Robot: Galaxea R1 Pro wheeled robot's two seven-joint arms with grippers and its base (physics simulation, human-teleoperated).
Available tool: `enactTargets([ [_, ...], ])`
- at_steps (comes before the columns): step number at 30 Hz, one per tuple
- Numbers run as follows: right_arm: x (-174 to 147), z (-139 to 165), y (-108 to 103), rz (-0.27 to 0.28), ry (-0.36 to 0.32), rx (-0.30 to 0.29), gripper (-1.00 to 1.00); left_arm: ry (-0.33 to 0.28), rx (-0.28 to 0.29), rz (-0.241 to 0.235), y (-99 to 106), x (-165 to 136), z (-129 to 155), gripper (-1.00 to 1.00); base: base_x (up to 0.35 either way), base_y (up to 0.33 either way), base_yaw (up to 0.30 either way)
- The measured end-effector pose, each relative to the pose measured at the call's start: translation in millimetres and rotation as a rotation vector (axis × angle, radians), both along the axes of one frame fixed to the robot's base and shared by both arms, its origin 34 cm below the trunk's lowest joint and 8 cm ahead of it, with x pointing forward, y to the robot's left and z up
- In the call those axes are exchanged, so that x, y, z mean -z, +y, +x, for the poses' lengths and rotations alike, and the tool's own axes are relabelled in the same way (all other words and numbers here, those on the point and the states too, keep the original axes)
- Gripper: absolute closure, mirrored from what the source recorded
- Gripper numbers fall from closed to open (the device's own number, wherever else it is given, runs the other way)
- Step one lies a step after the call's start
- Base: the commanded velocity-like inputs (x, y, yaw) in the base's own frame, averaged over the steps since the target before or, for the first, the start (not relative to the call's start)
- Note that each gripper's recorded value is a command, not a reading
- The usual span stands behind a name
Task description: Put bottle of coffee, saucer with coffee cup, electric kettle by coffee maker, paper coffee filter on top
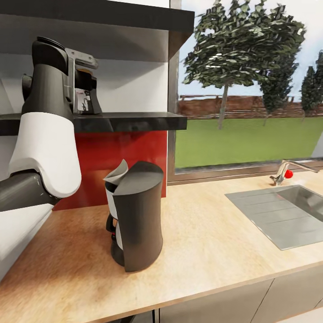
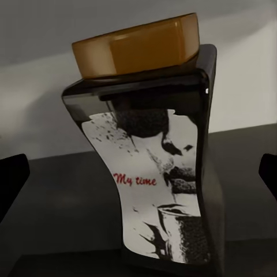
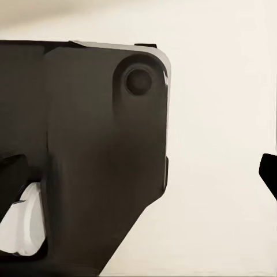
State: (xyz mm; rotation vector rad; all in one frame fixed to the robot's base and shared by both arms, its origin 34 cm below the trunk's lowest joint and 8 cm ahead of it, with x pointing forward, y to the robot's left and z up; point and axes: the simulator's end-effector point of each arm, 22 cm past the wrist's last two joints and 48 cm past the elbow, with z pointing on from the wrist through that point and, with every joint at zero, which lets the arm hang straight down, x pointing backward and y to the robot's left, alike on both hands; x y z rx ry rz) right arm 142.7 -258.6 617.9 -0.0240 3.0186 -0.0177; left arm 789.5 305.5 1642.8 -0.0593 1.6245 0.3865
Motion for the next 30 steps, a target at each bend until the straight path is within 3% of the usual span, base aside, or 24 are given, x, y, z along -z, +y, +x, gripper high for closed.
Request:
enactTargets([
  [20,0,-5,-3,-0.004,0.009,0.000,-1.00,0.007,-0.001,0.000,1,5,1,-1.00,0.027,0.010,0.000],
  [30,0,-4,-3,-0.004,0.009,0.000,-1.00,0.046,0.000,0.000,1,31,11,-1.00,0.024,0.000,0.000],
])
